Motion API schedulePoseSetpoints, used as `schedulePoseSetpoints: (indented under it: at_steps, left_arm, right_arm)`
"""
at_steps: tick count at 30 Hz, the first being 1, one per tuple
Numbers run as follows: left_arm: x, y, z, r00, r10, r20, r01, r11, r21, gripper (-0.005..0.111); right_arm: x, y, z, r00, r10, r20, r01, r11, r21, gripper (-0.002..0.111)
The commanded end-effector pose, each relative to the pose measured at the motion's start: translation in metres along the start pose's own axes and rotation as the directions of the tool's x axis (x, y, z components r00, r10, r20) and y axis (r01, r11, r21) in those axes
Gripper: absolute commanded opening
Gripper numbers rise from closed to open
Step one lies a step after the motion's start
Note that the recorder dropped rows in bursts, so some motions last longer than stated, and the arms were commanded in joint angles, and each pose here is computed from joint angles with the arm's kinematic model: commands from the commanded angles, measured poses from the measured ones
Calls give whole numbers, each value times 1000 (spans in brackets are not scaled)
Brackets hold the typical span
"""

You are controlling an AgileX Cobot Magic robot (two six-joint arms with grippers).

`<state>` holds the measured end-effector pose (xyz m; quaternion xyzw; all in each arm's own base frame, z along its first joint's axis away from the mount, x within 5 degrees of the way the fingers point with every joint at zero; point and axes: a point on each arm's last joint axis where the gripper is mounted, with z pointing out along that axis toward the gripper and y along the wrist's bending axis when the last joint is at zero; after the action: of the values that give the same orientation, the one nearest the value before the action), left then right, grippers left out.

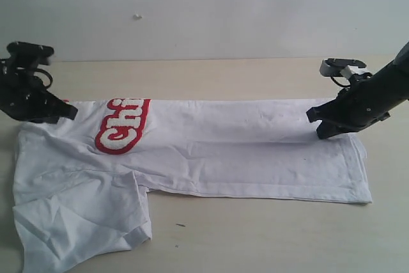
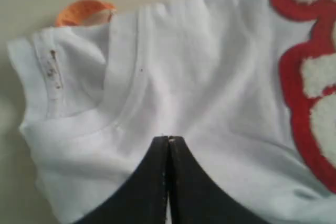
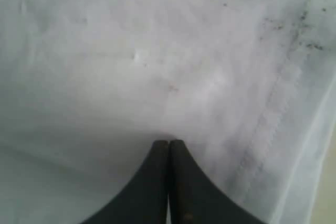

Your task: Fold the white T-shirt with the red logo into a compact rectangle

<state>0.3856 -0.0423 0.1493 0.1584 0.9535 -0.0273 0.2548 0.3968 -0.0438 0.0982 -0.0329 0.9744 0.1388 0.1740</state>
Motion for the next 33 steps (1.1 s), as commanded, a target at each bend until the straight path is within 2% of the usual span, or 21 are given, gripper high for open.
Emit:
schedulePoseSetpoints:
  at_steps: [1,3,5,7,8,13,15,19,23,26,29,33]
  left_arm:
    - [-13,-3,-52,996,67,60,-67,998,0,0]
    - [-11,-9,-73,985,168,23,-169,985,35,0]
    - [0,-16,-87,958,277,-73,-267,955,128,0]
    - [1,-30,-99,972,221,-74,-200,954,223,0]
    - [3,-35,-102,970,232,-79,-207,947,244,0]
    - [28,-85,-104,905,406,-127,-356,887,295,0]
    - [38,-102,-103,894,426,-137,-367,874,318,0]
    - [68,-143,-102,842,519,-145,-432,811,394,0]
    - [99,-181,-96,785,612,-93,-529,741,413,0]
    - [111,-198,-89,800,598,-53,-537,752,382,2]
    - [117,-205,-81,795,605,-51,-547,750,372,17]
    - [120,-204,-65,802,589,-98,-527,775,347,52]
  right_arm:
    - [-8,6,-8,999,-33,-22,32,998,-47,0]
    - [-20,17,-31,999,-26,26,29,995,-92,0]
    - [-27,27,-60,996,-55,75,62,993,-100,0]
    - [-32,42,-96,987,-94,129,108,988,-108,0]
    - [-31,47,-107,984,-105,142,121,986,-111,0]
    - [-23,61,-152,962,-159,223,171,985,-35,0]
    - [-17,66,-166,951,-144,275,151,988,-5,0]
    - [3,73,-176,945,-101,312,109,994,-8,0]
    - [20,81,-183,942,-73,327,87,996,-29,0]
    - [29,85,-188,939,-70,337,86,996,-34,0]
    - [35,88,-192,936,-65,347,83,996,-36,0]
    - [36,88,-192,931,-55,360,74,997,-37,0]
